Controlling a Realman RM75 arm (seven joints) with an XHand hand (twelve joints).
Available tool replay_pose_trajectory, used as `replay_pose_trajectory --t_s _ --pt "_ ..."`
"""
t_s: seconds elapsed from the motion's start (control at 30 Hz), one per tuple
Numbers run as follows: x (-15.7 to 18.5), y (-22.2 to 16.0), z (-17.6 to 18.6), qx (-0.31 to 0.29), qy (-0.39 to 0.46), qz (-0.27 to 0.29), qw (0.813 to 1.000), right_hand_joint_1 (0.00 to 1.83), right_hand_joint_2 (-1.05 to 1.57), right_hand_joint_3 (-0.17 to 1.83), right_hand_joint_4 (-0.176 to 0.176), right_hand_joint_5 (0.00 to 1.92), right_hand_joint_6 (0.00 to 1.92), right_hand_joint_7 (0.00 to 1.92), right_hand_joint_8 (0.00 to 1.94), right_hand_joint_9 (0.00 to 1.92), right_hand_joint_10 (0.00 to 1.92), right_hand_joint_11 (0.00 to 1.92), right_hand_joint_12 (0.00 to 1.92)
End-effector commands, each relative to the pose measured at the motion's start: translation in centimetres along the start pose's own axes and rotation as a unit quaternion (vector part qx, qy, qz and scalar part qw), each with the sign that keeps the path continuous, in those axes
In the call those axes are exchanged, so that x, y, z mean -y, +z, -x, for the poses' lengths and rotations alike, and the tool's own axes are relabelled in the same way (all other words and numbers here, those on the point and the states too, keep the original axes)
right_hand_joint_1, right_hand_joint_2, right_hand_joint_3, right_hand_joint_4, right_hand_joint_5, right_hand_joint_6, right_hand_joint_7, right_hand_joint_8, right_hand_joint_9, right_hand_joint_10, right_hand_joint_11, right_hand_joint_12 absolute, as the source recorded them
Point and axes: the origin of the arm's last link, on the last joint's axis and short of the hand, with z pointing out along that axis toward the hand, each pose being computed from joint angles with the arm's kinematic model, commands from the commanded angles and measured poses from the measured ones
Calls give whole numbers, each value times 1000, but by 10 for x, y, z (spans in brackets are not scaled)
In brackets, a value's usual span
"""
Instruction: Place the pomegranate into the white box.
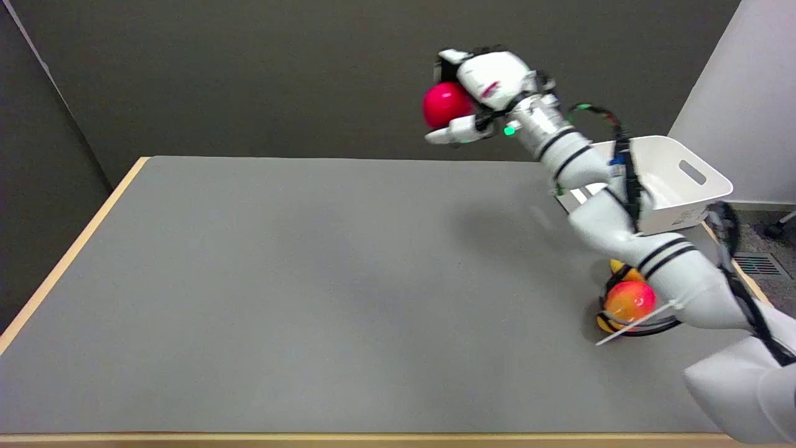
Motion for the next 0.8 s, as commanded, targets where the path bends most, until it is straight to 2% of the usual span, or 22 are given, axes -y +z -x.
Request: replay_pose_trajectory --t_s 0.03,0.37,0.47,0.6,0.8 --pt "-155 -76 -41 60 -108 221 967 1158 1181 211 -91 542 1609 829 1354 815 1283 699 1656" --pt "-225 -117 -5 150 -83 327 930 1159 1178 218 -94 543 1611 830 1355 812 1281 691 1647" --pt "-238 -131 4 162 -71 348 921 1163 1168 234 -99 544 1607 834 1351 801 1290 670 1649" --pt "-248 -147 10 170 -65 366 912 1153 1177 221 -86 548 1607 828 1359 807 1273 693 1638" --pt "-259 -165 10 176 -70 381 905 1152 1173 229 -83 550 1606 827 1361 808 1275 697 1643"
